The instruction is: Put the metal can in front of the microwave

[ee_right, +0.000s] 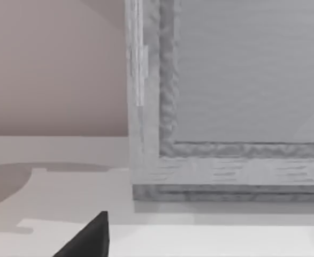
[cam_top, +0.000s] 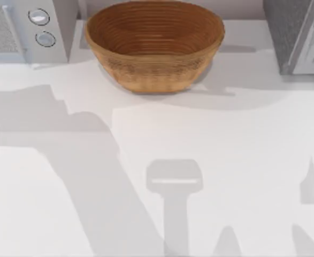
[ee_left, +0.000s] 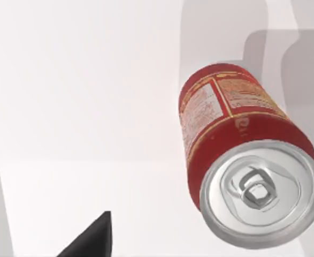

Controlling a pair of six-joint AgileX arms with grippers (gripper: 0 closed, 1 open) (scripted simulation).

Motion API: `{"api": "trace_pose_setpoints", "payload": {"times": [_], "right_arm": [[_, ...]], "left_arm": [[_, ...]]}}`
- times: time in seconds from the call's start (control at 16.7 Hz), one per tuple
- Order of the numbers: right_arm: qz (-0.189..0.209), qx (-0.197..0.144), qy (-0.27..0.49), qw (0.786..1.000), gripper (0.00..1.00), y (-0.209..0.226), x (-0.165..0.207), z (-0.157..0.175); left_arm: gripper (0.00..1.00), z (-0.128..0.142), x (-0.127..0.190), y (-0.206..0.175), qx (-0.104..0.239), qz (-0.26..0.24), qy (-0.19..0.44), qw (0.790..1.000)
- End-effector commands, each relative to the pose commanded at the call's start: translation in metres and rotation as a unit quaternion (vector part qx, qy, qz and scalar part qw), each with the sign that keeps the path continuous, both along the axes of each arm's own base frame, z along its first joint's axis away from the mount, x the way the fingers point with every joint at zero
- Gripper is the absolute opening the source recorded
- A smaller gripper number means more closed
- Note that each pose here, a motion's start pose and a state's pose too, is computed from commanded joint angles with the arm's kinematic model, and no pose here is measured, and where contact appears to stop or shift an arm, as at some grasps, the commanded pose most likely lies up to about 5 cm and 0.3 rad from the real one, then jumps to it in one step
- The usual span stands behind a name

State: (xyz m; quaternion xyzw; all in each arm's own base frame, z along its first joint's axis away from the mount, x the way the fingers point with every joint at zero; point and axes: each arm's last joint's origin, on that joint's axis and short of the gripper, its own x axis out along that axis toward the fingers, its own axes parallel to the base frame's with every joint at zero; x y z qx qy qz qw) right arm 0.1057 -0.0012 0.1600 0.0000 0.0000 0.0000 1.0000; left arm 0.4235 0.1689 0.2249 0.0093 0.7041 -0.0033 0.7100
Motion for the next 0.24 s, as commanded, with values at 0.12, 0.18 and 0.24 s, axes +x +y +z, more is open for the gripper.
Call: {"api": "trace_pose_setpoints", "payload": {"times": [0.12,0.18,0.24], "right_arm": [[0.0,0.0,0.0,1.0,1.0,0.0,0.0,0.0],[0.0,0.0,0.0,1.0,1.0,0.0,0.0,0.0],[0.0,0.0,0.0,1.0,1.0,0.0,0.0,0.0]], "left_arm": [[1.0,0.0134,-0.0008,-0.0013,0.0,-0.002,0.0,1.0],[1.0,0.0159,-0.001,-0.0015,0.0,-0.002,0.002,1.0],[1.0,0.0163,-0.001,-0.0014,0.0,-0.002,0.002,1.0]]}}
